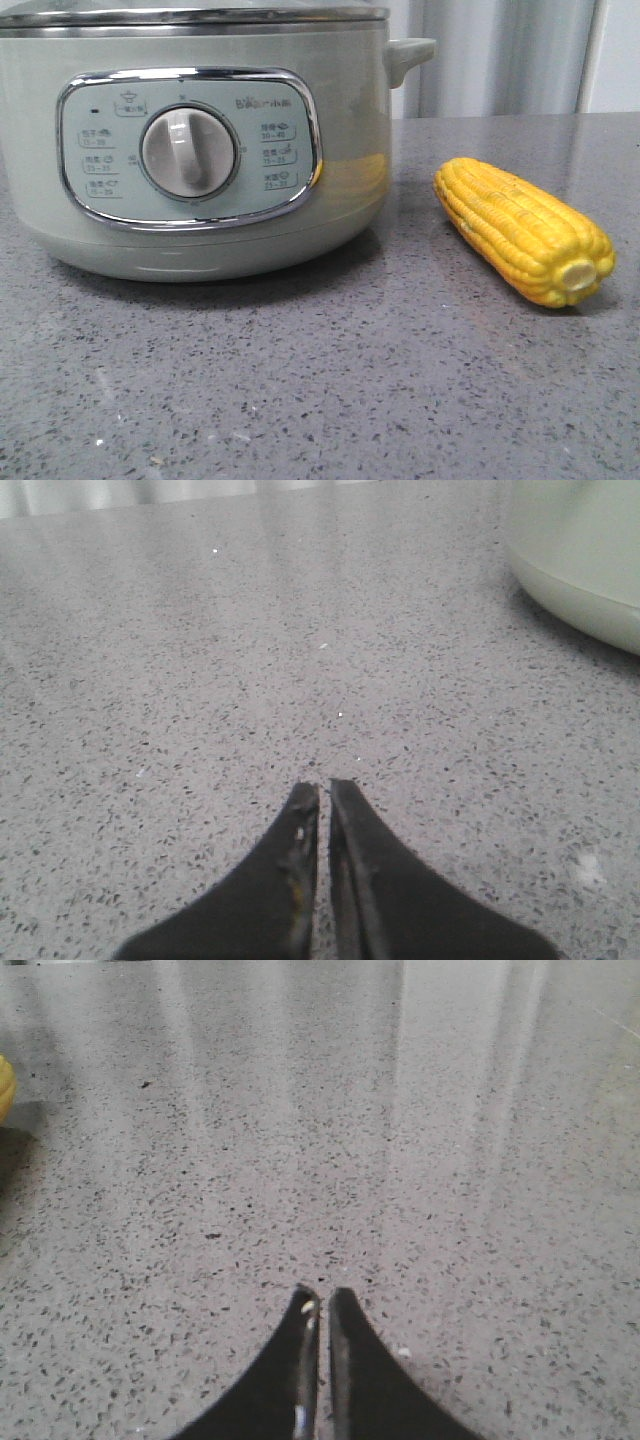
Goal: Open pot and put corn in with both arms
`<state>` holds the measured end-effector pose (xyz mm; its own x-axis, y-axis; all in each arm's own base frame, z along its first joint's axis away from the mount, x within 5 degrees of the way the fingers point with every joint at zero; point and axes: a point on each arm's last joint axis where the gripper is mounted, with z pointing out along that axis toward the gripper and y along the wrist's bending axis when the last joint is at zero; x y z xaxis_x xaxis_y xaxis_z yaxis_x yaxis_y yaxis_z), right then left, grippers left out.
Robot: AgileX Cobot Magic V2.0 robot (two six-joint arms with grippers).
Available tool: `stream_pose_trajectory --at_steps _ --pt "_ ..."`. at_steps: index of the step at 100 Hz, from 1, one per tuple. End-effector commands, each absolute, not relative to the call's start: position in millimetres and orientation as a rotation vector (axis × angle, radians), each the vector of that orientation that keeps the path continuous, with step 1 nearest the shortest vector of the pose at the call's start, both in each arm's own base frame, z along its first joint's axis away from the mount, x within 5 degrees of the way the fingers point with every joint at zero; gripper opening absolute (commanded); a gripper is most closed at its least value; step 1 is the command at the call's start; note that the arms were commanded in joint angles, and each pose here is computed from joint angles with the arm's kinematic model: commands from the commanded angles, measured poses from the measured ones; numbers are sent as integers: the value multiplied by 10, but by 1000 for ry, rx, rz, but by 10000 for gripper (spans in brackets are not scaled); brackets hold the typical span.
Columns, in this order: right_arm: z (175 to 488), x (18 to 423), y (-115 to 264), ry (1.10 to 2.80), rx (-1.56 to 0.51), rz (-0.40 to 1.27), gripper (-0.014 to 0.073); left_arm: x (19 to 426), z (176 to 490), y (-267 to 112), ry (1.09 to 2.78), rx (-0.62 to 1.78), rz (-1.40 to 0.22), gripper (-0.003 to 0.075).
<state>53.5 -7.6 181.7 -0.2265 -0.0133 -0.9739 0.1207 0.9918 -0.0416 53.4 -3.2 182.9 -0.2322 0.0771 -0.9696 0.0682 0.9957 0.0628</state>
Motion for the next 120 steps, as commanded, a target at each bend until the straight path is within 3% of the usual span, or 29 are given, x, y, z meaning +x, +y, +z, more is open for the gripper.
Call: stream_pose_trajectory --at_steps 1,91,120 --pt "1780 530 -78 1776 64 -140 -66 523 1856 -35 1746 100 -4 -20" --pt "1783 529 -90 1775 35 -183 -66 531 1909 -29 1686 113 22 -20" --pt "1832 539 -85 1719 29 -181 -66 537 1965 -4 1616 212 162 -20"
